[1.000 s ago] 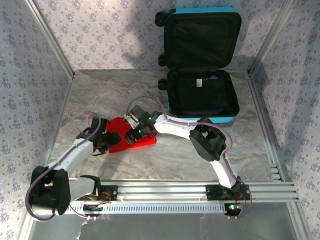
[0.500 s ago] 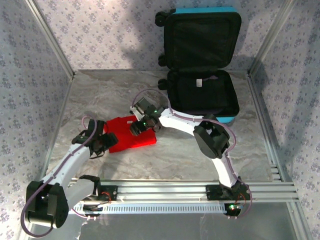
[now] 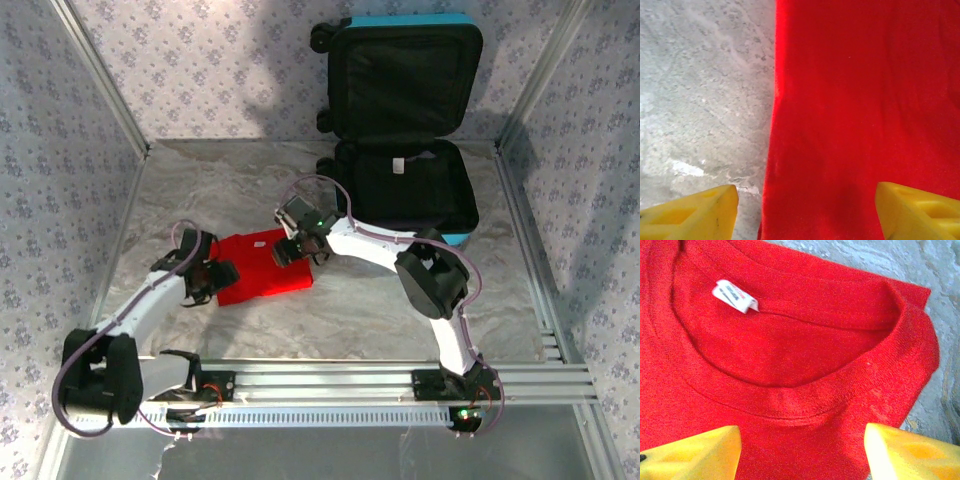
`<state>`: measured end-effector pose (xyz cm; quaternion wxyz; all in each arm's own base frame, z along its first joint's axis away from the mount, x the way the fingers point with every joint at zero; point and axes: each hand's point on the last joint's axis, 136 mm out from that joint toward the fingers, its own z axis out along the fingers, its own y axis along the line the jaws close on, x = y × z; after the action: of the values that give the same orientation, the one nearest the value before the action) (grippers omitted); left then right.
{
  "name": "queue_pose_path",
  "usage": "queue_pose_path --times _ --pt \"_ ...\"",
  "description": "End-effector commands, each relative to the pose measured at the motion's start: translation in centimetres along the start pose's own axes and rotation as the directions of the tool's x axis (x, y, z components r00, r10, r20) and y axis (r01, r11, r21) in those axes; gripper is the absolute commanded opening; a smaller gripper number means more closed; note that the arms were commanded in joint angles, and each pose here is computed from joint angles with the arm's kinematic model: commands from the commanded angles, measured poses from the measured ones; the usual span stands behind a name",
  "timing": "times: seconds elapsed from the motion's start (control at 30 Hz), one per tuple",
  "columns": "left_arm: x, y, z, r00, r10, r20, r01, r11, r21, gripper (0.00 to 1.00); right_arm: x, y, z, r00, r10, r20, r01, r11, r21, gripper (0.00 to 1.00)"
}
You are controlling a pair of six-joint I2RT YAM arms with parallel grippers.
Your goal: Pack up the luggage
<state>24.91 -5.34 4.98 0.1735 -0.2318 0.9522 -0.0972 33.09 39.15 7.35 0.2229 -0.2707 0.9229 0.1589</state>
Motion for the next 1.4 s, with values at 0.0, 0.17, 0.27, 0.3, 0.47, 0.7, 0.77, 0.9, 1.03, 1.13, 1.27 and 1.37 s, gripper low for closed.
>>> queue_pose_path --times 0.0,0.17,0.27,0.3,0.47,0.7,0.77,0.9,1.03,1.13,1.27,1.37 --pt "-2.0 -2.2 -0.3 0.999 0.025 0.032 -0.027 0.997 0.07 0.72 0.0 -1.3 -1.0 0.999 0.051 0.009 -0.052 0.996 0.069 0.68" --pt "-2.3 -2.6 0.5 0.999 0.034 0.014 -0.035 0.997 0.07 0.72 0.6 -1.9 -0.6 0.997 0.07 -0.01 -0.069 0.994 0.09 0.7" --pt "-2.3 -2.6 1.1 0.999 0.037 -0.001 -0.037 0.997 0.063 0.71 0.9 -2.1 -0.1 0.997 0.078 -0.022 -0.076 0.993 0.096 0.7" --pt "-2.3 -2.6 1.3 0.999 0.038 -0.004 -0.037 0.997 0.061 0.71 1.0 -2.2 0.0 0.996 0.081 -0.024 -0.078 0.992 0.095 0.7" --pt "-2.0 -2.5 2.2 0.999 0.041 -0.026 -0.039 0.998 0.054 0.7 1.3 -2.5 0.4 0.995 0.095 -0.037 -0.091 0.991 0.1 0.7" --pt "-1.7 -2.4 2.8 0.998 0.045 -0.044 -0.043 0.998 0.048 0.7 1.9 -2.8 1.1 0.992 0.109 -0.063 -0.102 0.99 0.099 0.7" --pt "-1.7 -2.4 2.8 0.998 0.047 -0.047 -0.044 0.998 0.05 0.7 2.1 -2.7 1.5 0.991 0.113 -0.074 -0.106 0.99 0.09 0.7" --pt "-1.7 -2.6 3.0 0.998 0.049 -0.051 -0.046 0.997 0.055 0.7 2.6 -2.5 2.2 0.988 0.126 -0.091 -0.119 0.99 0.078 0.7" --pt "-1.6 -2.7 3.3 0.997 0.053 -0.063 -0.049 0.997 0.058 0.69 3.0 -2.3 3.0 0.986 0.132 -0.105 -0.126 0.99 0.063 0.7" --pt "-1.3 -2.6 3.5 0.996 0.052 -0.072 -0.048 0.997 0.057 0.69 3.3 -1.9 3.7 0.983 0.135 -0.123 -0.131 0.99 0.044 0.7" --pt "-1.0 -2.6 3.9 0.995 0.048 -0.084 -0.042 0.997 0.066 0.69 3.6 -0.9 4.2 0.983 0.122 -0.138 -0.123 0.992 -0.003 0.7" --pt "-0.9 -3.0 4.0 0.995 0.044 -0.089 -0.036 0.996 0.088 0.68 3.2 1.2 4.1 0.987 0.097 -0.129 -0.109 0.99 -0.09 0.7"
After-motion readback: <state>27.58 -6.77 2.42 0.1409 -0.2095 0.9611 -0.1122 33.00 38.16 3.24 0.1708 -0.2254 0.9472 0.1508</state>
